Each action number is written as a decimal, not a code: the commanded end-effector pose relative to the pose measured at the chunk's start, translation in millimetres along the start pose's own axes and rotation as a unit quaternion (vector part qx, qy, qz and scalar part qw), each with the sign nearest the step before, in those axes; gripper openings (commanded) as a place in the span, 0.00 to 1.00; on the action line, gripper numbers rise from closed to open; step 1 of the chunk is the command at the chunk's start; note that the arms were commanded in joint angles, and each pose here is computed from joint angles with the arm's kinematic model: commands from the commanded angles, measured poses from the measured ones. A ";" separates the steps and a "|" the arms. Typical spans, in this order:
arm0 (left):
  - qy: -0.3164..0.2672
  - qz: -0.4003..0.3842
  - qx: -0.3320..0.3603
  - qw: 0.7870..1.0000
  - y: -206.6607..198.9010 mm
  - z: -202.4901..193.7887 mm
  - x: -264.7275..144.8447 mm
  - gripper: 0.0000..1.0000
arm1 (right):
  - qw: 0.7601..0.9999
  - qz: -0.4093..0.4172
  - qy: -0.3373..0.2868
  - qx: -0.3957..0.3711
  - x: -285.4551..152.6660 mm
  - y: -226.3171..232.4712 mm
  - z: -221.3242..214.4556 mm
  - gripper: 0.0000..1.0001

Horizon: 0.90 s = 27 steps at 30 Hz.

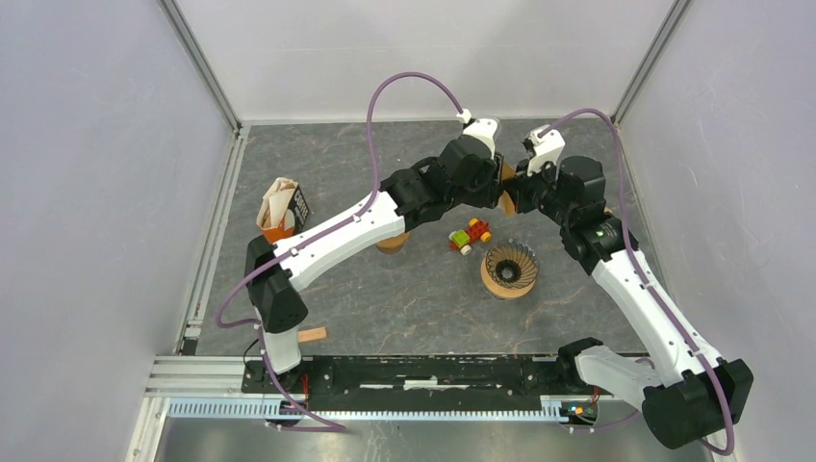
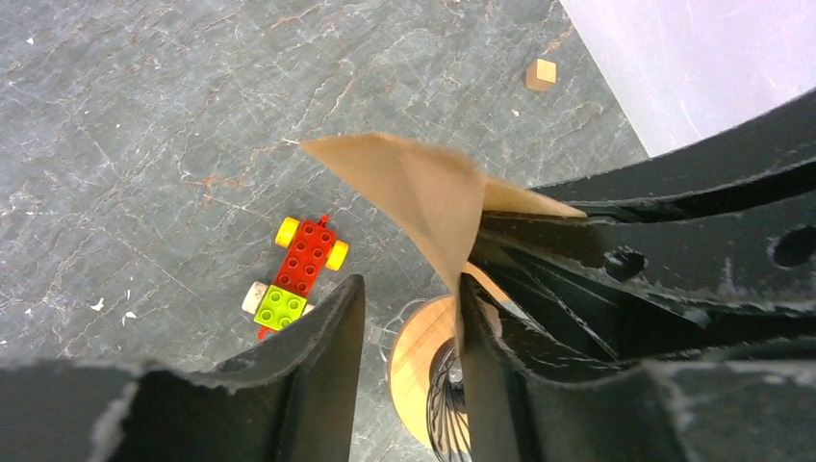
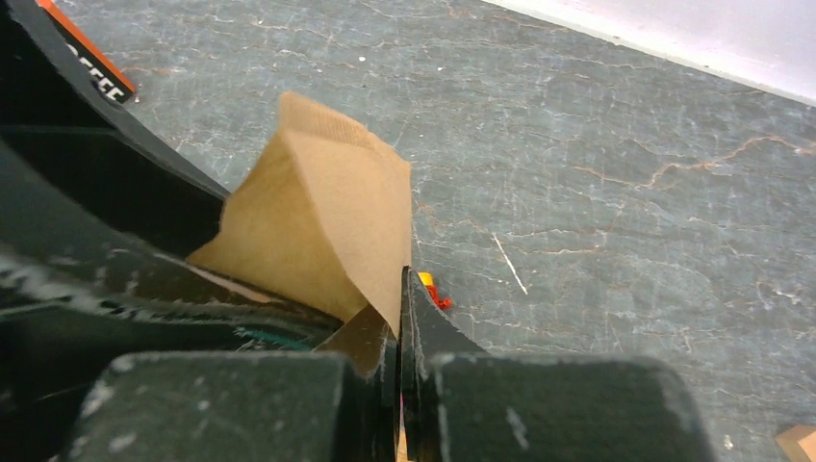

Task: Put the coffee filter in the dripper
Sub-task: Place the coffee filter in the coffee dripper.

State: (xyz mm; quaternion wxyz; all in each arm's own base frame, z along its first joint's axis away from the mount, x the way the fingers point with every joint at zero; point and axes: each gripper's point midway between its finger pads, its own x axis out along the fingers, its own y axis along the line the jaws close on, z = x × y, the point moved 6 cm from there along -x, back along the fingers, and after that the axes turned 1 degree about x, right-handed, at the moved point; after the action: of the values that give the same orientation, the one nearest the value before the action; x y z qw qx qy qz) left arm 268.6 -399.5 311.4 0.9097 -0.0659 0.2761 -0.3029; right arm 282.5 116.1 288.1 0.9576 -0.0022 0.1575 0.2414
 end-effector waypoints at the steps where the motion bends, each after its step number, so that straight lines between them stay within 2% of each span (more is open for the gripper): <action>1: -0.028 0.009 0.024 0.999 -5.2 12.2 5.2 0.43 | 0.999 0.015 -0.028 0.020 -2.6 2.5 5.9 0.00; 7: -0.022 -0.013 0.023 0.999 -13.4 12.9 7.4 0.29 | 0.999 0.010 -0.026 0.024 -1.9 0.7 3.6 0.00; 12: -0.018 -0.020 0.019 0.999 -15.4 12.9 5.1 0.02 | 0.999 -0.020 -0.023 0.015 -2.8 -6.9 1.4 0.00; 27: -0.016 -0.018 -0.012 1.000 -12.1 12.7 -13.8 0.02 | 0.994 -0.099 -0.015 -0.031 -5.0 -27.2 -8.5 0.00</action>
State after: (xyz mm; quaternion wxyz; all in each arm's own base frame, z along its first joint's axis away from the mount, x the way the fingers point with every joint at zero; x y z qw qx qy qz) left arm 268.9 -410.3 296.4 0.9045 -0.0492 0.2926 -0.3062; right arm 285.0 95.7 270.2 0.9701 -0.0253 0.1639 0.1769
